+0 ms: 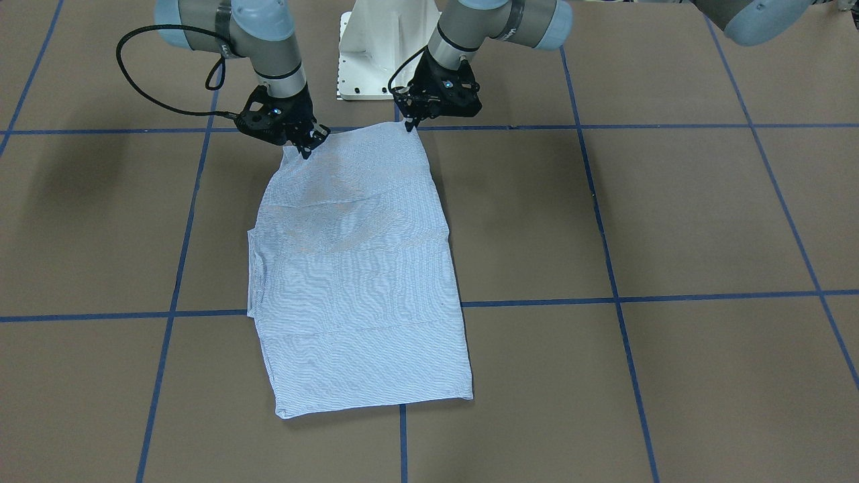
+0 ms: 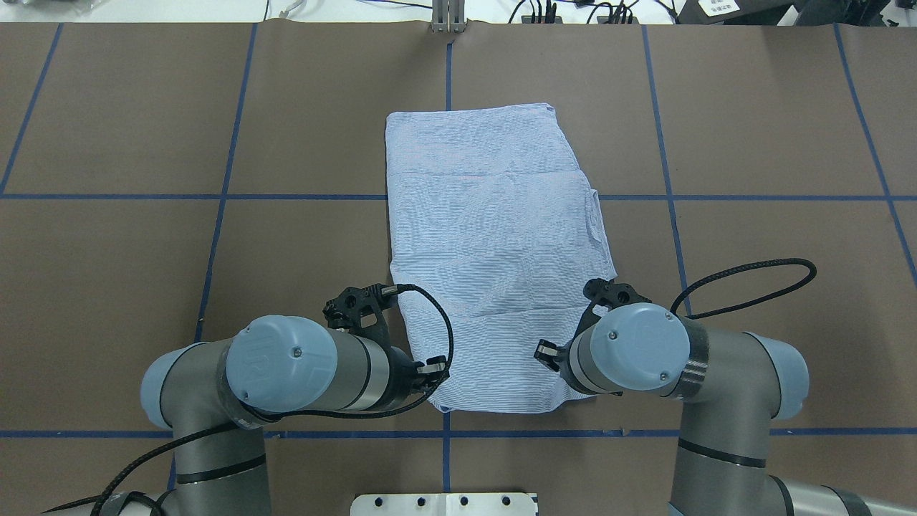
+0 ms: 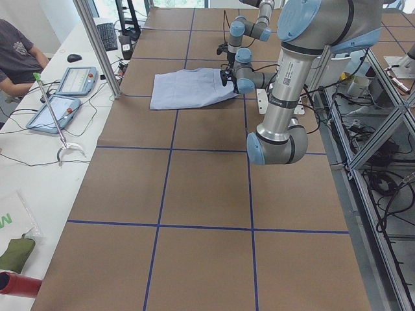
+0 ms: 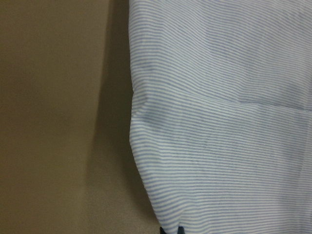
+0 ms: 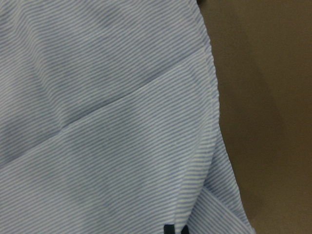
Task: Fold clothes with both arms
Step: 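Grasp the shirt's near edge with both grippers, then lift the near edge with both grippers and fold it over the far half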
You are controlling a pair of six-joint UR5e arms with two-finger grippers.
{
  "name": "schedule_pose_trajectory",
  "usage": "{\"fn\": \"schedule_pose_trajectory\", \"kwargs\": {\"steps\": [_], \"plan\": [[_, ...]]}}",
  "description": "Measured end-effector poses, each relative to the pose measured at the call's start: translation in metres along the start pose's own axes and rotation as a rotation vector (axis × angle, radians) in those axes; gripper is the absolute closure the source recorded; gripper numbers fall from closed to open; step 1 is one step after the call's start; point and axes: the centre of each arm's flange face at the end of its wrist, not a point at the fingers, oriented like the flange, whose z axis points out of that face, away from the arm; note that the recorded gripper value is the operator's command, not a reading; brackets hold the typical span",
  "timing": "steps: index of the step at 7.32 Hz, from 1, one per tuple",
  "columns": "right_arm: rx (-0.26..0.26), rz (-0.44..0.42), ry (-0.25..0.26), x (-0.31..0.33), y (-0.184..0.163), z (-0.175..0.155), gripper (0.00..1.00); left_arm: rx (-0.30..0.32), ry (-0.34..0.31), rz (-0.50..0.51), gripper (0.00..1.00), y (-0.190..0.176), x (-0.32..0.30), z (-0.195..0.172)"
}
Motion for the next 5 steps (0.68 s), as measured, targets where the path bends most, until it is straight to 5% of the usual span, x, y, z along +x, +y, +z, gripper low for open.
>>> {"fn": "schedule_pose_trajectory", "kwargs": {"steps": [5], "plan": [[-0.162, -0.019, -0.062, 0.018, 0.018, -0.062, 1.0, -0.064, -0.084, -0.012, 1.0, 0.024, 0.004, -0.065]]}}
